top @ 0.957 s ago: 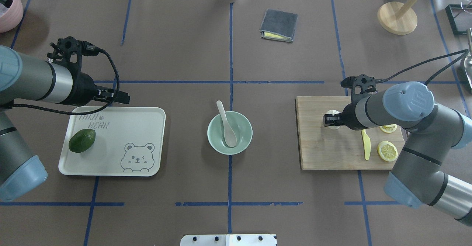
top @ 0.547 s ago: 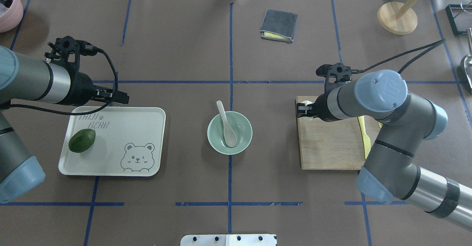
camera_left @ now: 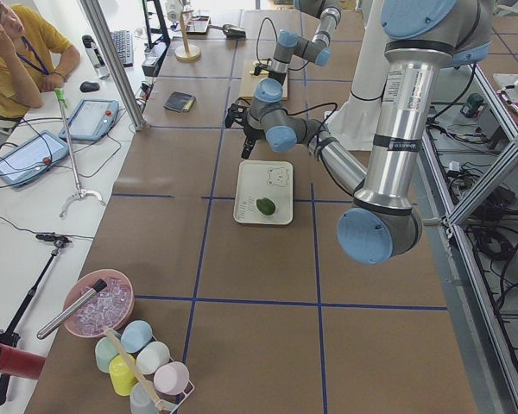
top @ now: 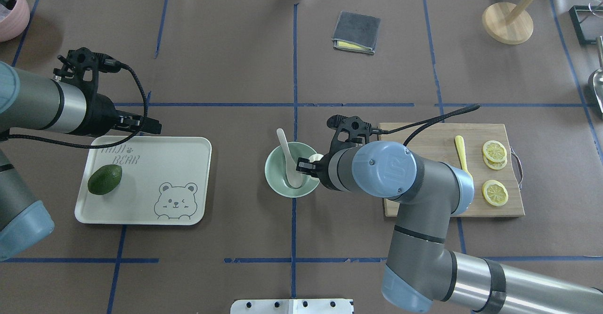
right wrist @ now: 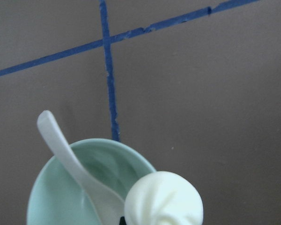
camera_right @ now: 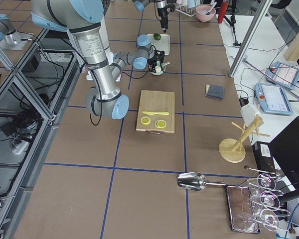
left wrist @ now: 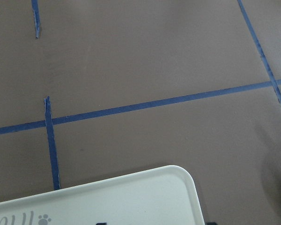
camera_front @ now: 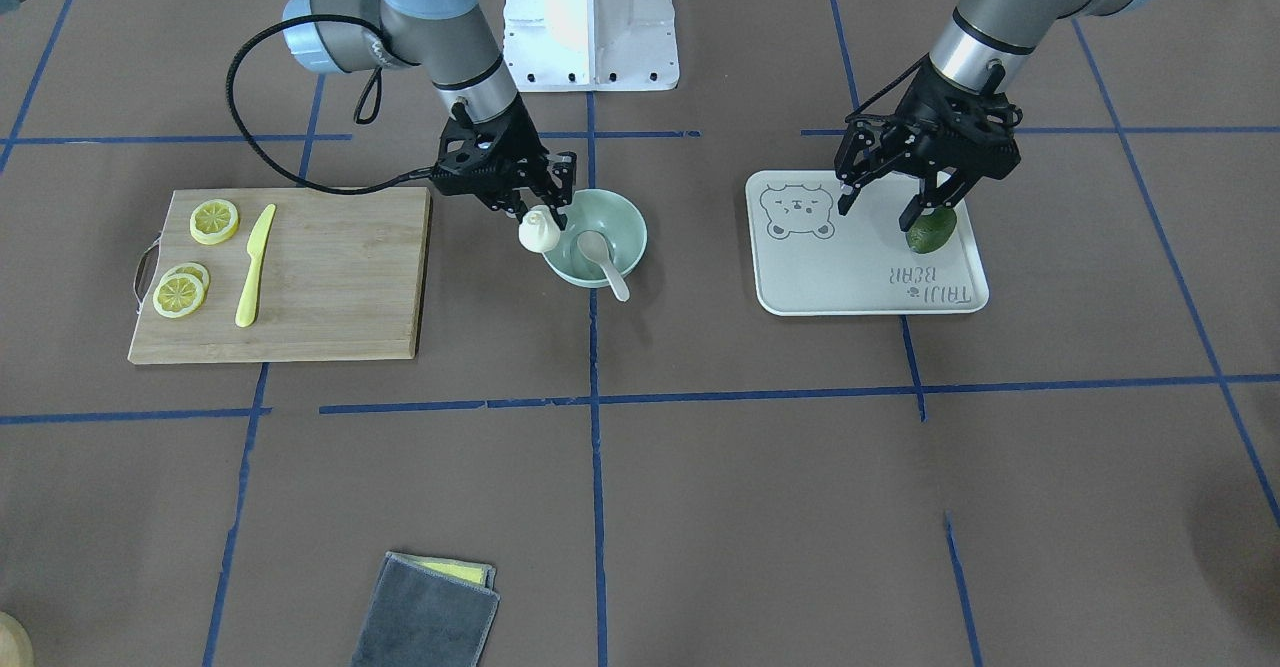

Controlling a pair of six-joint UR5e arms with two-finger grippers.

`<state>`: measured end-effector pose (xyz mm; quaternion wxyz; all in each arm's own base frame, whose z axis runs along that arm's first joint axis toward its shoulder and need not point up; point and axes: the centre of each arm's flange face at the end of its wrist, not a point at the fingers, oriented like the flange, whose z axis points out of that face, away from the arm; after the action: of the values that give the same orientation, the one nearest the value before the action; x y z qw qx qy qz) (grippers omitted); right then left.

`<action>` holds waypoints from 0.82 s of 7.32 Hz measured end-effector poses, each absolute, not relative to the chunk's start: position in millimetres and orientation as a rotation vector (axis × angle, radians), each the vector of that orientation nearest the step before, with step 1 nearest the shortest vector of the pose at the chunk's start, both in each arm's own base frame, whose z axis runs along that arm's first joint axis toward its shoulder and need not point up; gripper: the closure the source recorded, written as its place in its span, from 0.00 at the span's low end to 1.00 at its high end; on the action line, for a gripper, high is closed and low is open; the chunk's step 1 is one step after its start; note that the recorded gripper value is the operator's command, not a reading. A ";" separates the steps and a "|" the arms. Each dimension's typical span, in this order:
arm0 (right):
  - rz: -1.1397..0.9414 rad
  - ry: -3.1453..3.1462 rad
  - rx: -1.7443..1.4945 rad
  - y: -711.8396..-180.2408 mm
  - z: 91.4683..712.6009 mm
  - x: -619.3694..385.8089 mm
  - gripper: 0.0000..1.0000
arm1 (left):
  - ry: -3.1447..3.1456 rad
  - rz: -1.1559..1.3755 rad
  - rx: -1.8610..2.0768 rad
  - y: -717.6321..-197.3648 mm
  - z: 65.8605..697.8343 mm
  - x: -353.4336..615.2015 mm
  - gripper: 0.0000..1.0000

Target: Put spoon and bun in bowl

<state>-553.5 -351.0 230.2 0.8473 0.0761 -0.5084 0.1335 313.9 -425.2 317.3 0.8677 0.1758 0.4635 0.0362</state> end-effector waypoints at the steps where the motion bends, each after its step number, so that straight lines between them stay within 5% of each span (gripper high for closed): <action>1: 0.292 -1.081 0.158 -346.3 223.9 -559.0 0.49 | 0.970 0.074 0.367 -425.2 317.6 314.0 0.23; 4: 0.299 -1.092 0.159 -345.6 213.8 -565.7 0.48 | 0.969 0.069 0.365 -425.1 318.3 313.9 0.23; 6: 0.301 -1.092 0.159 -346.1 210.6 -567.4 0.27 | 0.968 0.067 0.364 -425.3 318.7 313.9 0.23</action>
<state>-567.4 -346.1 210.6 0.8408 0.0753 -0.5169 0.1422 313.9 -425.3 318.7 0.8686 0.1740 0.4628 0.0322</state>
